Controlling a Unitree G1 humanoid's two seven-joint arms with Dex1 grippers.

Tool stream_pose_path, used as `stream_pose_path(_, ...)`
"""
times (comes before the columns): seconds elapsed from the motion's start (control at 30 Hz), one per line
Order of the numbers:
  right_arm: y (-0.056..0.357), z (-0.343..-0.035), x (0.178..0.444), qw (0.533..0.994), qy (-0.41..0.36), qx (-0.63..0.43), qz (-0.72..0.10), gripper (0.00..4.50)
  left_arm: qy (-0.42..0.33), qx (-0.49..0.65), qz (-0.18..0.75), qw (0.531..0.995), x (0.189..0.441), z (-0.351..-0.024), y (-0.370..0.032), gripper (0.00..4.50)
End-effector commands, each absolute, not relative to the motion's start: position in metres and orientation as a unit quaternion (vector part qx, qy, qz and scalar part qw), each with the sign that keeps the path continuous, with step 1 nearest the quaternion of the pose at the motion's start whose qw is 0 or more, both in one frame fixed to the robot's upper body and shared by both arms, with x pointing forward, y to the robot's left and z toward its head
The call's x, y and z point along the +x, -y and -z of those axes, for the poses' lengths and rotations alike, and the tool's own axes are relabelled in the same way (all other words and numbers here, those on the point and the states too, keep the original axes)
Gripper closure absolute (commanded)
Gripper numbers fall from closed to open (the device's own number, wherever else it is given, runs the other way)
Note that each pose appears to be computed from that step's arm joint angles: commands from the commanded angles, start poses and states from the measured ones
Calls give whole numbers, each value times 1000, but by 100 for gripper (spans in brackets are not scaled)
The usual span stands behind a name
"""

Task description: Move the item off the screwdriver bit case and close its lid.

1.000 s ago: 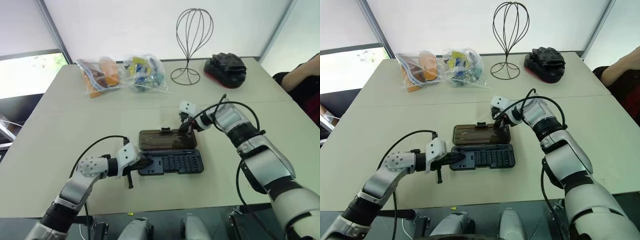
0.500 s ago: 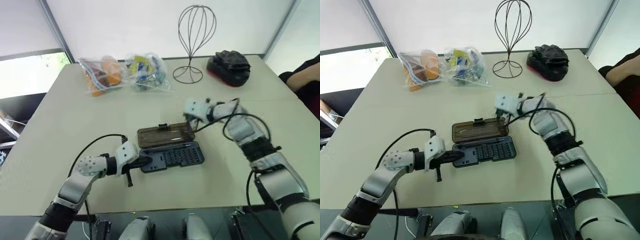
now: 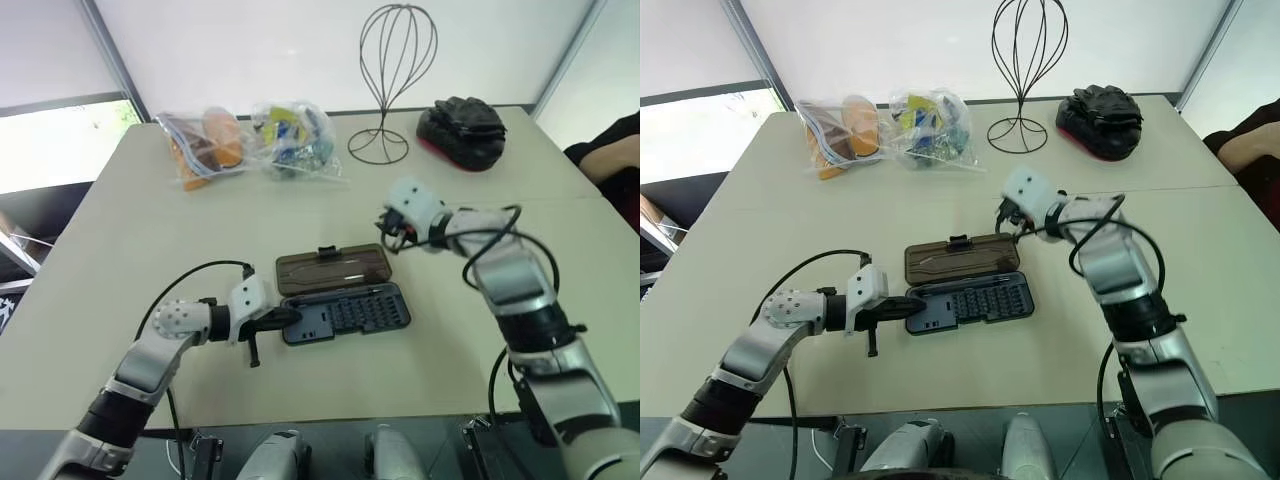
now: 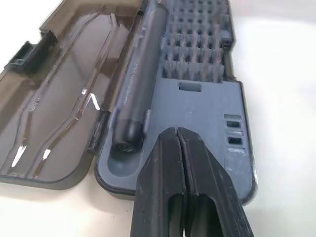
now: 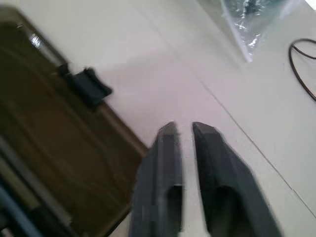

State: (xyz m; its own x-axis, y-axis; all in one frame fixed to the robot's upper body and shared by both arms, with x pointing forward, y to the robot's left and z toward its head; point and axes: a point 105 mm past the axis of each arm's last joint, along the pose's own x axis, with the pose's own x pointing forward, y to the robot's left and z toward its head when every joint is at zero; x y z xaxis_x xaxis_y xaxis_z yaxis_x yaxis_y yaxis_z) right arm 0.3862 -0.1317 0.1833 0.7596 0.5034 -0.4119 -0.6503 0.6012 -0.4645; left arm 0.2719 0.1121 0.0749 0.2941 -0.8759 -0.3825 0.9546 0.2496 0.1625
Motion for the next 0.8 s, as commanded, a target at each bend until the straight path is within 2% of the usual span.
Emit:
stream_pose_path(0.03,130,-201,394,884,-123,-291,-345,210,-166,208,602,753,259,-50,-121,450)
stream_pose_path(0.13,131,-197,404,872,-146,-306,-353,46,-164,224,599,751,263,-47,-123,450)
stream_pose_path(0.17,130,-195,409,870,-156,-304,-355,6,-162,225,597,753,265,-47,-122,450)
stream_pose_path(0.4,122,-172,425,838,-229,-296,-397,6,-144,221,591,762,271,-47,-113,450)
stream_pose_path(0.77,109,-129,420,776,-328,-288,-455,6,-134,206,574,781,264,-42,-104,450)
stream_pose_path(0.8,109,-124,419,773,-339,-283,-456,28,-133,205,572,783,264,-42,-103,450)
